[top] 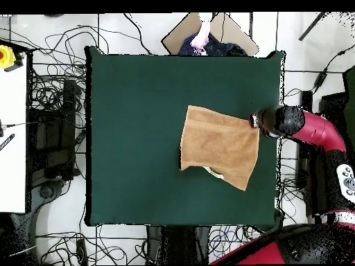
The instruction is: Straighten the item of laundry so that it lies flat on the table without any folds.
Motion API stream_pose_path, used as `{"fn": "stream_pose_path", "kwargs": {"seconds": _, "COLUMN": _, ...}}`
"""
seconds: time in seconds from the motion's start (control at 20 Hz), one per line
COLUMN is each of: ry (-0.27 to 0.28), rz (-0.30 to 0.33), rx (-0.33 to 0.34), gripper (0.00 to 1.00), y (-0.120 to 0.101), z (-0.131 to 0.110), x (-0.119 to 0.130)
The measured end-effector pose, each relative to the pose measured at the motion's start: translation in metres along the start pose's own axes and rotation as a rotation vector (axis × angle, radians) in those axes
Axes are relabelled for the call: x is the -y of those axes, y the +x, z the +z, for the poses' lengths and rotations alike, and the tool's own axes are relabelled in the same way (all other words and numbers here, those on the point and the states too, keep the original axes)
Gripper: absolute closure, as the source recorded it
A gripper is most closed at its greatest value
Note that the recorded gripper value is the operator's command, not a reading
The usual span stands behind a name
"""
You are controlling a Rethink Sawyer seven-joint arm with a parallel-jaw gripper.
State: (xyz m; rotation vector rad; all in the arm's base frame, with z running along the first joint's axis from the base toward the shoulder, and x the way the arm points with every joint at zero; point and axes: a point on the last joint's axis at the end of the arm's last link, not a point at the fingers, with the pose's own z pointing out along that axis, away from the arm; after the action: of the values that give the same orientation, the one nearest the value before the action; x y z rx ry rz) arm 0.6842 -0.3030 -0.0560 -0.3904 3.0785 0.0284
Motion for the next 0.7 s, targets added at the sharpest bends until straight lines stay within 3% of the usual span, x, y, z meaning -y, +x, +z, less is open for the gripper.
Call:
{"fn": "stream_pose_path", "kwargs": {"seconds": 0.25, "ry": 0.005, "rz": -0.038, "rx": -0.001, "gripper": 1.00, "y": -0.001, "z": -0.003, "x": 0.004}}
{"fn": "stream_pose_path", "kwargs": {"seconds": 0.7, "ry": 0.030, "rz": -0.039, "rx": 0.010, "gripper": 1.00, "y": -0.005, "z": -0.019, "x": 0.013}}
